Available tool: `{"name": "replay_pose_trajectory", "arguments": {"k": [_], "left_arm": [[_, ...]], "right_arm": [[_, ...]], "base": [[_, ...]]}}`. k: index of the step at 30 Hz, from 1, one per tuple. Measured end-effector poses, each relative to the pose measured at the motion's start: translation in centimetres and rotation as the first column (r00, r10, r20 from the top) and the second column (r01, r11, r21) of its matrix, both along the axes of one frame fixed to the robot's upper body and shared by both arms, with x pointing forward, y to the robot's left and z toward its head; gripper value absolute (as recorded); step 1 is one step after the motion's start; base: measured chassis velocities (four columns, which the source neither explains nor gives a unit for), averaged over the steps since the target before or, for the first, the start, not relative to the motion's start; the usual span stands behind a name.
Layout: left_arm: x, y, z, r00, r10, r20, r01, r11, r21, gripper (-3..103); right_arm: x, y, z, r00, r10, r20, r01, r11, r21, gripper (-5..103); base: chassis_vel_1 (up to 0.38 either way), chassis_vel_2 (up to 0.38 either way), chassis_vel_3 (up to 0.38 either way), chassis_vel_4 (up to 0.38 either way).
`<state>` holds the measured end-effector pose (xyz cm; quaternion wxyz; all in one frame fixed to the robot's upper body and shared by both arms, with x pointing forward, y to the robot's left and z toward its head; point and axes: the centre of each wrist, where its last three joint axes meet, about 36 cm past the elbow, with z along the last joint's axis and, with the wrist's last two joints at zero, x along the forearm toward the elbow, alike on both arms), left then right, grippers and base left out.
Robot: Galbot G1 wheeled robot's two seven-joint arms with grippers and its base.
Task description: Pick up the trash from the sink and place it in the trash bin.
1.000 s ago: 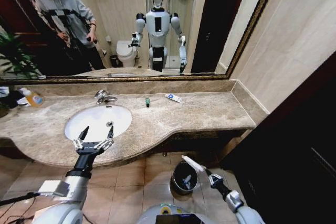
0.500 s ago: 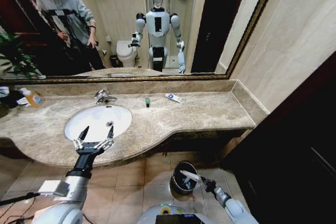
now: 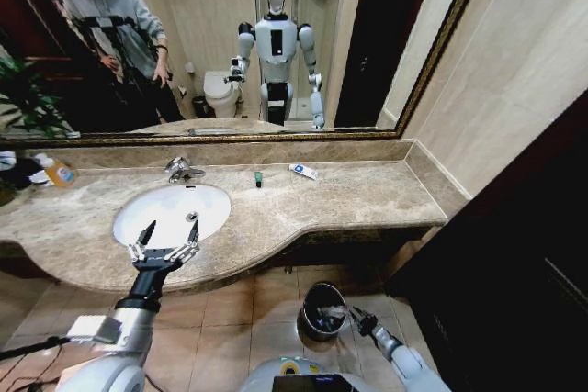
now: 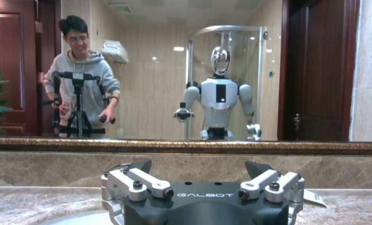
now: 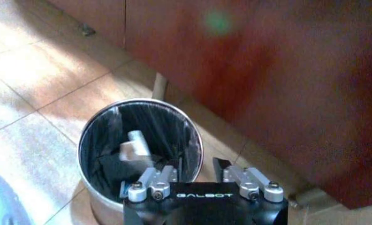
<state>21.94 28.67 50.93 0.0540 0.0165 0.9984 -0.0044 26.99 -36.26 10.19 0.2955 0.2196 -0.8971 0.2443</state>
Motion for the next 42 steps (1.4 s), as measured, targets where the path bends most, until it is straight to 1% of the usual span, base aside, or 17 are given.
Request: {"name": "replay_pose_trajectory", "arguments": {"k": [3,4,7,8,9,11,12,15,16,19,20,23,27,30,34,39,42], "left_arm": [[0.0,0.0,0.0,1.000,0.000,0.000,0.000,1.000,0.000,100],[0.0,0.0,0.0,1.000,0.000,0.000,0.000,1.000,0.000,100],[0.0,0.0,0.0,1.000,0.000,0.000,0.000,1.000,0.000,100],[0.0,0.0,0.0,1.000,0.000,0.000,0.000,1.000,0.000,100],[0.0,0.0,0.0,1.000,0.000,0.000,0.000,1.000,0.000,100],[0.0,0.0,0.0,1.000,0.000,0.000,0.000,1.000,0.000,100],[0.0,0.0,0.0,1.000,0.000,0.000,0.000,1.000,0.000,100],[0.0,0.0,0.0,1.000,0.000,0.000,0.000,1.000,0.000,100],[0.0,0.0,0.0,1.000,0.000,0.000,0.000,1.000,0.000,100],[0.0,0.0,0.0,1.000,0.000,0.000,0.000,1.000,0.000,100],[0.0,0.0,0.0,1.000,0.000,0.000,0.000,1.000,0.000,100],[0.0,0.0,0.0,1.000,0.000,0.000,0.000,1.000,0.000,100],[0.0,0.0,0.0,1.000,0.000,0.000,0.000,1.000,0.000,100],[0.0,0.0,0.0,1.000,0.000,0.000,0.000,1.000,0.000,100],[0.0,0.0,0.0,1.000,0.000,0.000,0.000,1.000,0.000,100],[0.0,0.0,0.0,1.000,0.000,0.000,0.000,1.000,0.000,100],[0.0,0.0,0.0,1.000,0.000,0.000,0.000,1.000,0.000,100]], "right_arm": [[-0.2,-0.1,0.5,0.999,-0.006,0.050,0.004,0.999,0.034,51],[-0.2,-0.1,0.5,0.999,-0.006,0.050,0.004,0.999,0.034,51],[-1.3,0.2,1.8,0.990,-0.087,0.113,0.071,0.988,0.141,67],[-1.3,0.2,1.8,0.990,-0.087,0.113,0.071,0.988,0.141,67],[-1.9,0.4,2.6,0.982,-0.128,0.136,0.101,0.977,0.186,67],[-3.3,0.4,4.6,0.956,-0.223,0.190,0.164,0.945,0.284,78],[-3.3,0.4,4.6,0.956,-0.223,0.190,0.164,0.945,0.284,78],[-5.0,-0.3,7.7,0.906,-0.330,0.265,0.207,0.892,0.402,94],[-5.0,-0.3,7.7,0.906,-0.330,0.265,0.207,0.892,0.402,94],[-5.4,-1.0,11.1,0.848,-0.416,0.328,0.232,0.848,0.477,99],[-5.4,-1.0,11.1,0.848,-0.416,0.328,0.232,0.848,0.477,99],[-6.1,-1.7,15.2,0.793,-0.474,0.383,0.238,0.819,0.522,100],[-6.5,-1.3,20.1,0.743,-0.517,0.425,0.222,0.789,0.572,100],[-5.5,-0.4,23.4,0.719,-0.514,0.468,0.170,0.783,0.599,100],[-2.0,1.4,28.0,0.726,-0.441,0.528,0.041,0.794,0.606,100],[2.2,2.6,30.5,0.738,-0.385,0.555,-0.037,0.797,0.602,100],[6.7,2.4,32.3,0.762,-0.252,0.597,-0.139,0.836,0.531,100]], "base": [[0.000,0.000,0.000,0.000],[0.000,0.000,0.000,0.000],[0.000,0.000,0.000,0.000],[0.000,0.000,0.000,0.000],[0.000,0.000,0.000,0.000],[0.000,0.000,0.000,0.000],[0.000,0.000,0.000,0.000],[0.000,0.000,0.000,0.000],[0.000,0.000,0.000,0.000],[0.000,0.000,0.000,0.000],[0.000,0.000,0.000,0.000],[0.000,0.000,0.000,0.000],[0.000,0.000,0.000,0.000],[0.000,0.000,0.000,0.000],[0.000,0.000,0.000,0.000],[0.000,0.000,0.000,0.000],[0.000,0.000,0.000,0.000]]}}
